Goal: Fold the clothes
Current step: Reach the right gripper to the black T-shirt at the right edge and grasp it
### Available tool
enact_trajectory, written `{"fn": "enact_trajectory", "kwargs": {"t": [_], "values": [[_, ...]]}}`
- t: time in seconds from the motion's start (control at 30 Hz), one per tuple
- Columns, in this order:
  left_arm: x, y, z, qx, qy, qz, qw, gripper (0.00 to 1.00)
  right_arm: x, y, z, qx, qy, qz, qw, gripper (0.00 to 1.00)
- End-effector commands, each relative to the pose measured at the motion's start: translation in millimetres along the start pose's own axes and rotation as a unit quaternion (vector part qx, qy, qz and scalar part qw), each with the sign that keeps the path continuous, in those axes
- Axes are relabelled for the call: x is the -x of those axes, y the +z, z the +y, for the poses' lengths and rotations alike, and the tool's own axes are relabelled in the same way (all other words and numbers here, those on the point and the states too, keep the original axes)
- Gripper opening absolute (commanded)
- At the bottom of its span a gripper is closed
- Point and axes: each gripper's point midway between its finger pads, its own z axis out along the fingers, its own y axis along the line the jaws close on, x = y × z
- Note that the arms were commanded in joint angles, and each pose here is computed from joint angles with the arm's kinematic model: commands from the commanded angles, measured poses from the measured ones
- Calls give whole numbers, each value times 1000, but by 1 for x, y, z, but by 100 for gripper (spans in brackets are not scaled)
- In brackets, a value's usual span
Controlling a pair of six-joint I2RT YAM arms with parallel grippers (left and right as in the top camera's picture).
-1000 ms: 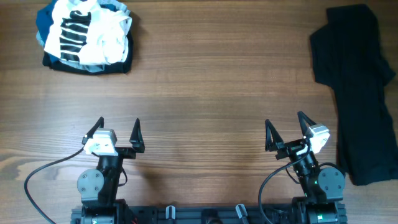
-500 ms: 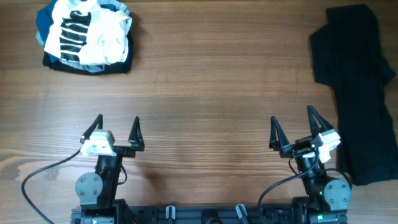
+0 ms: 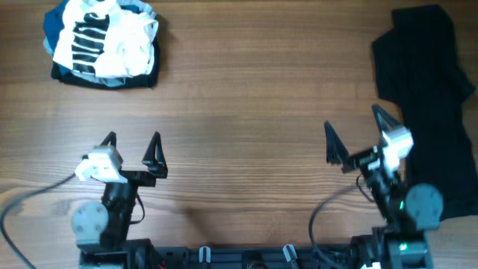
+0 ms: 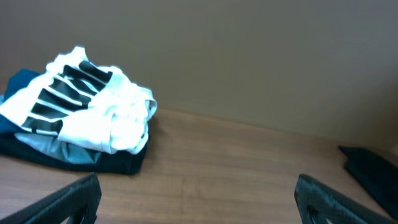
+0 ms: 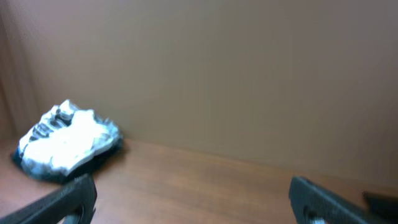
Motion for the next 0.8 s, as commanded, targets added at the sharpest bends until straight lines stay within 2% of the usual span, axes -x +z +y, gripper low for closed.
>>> {"fn": "enact_trajectory", "kwargs": {"t": [0.0,0.13,0.3,0.43,0.57,0.67,0.77], "values": [[42,8,-14,1,-10,33,999,100,31,29,7,45,-10,35,998,100],[61,33,-15,27,-1,137,990,100,39,63,-4,48,2,117,992,100],[55,65,-8,58,-24,258,964,100,24,92,-23,35,20,260,965,100],[22,98,6,74,-38,330,940,100,-2,115,-51,16,63,349,935,100],[-28,117,19,83,-59,406,908,100,-39,129,-81,-10,84,389,917,100],[-65,123,21,75,-82,463,880,100,-78,126,-128,-87,109,429,892,100],[-82,127,19,62,-97,487,866,100,-111,116,-166,-143,143,457,866,100]]}}
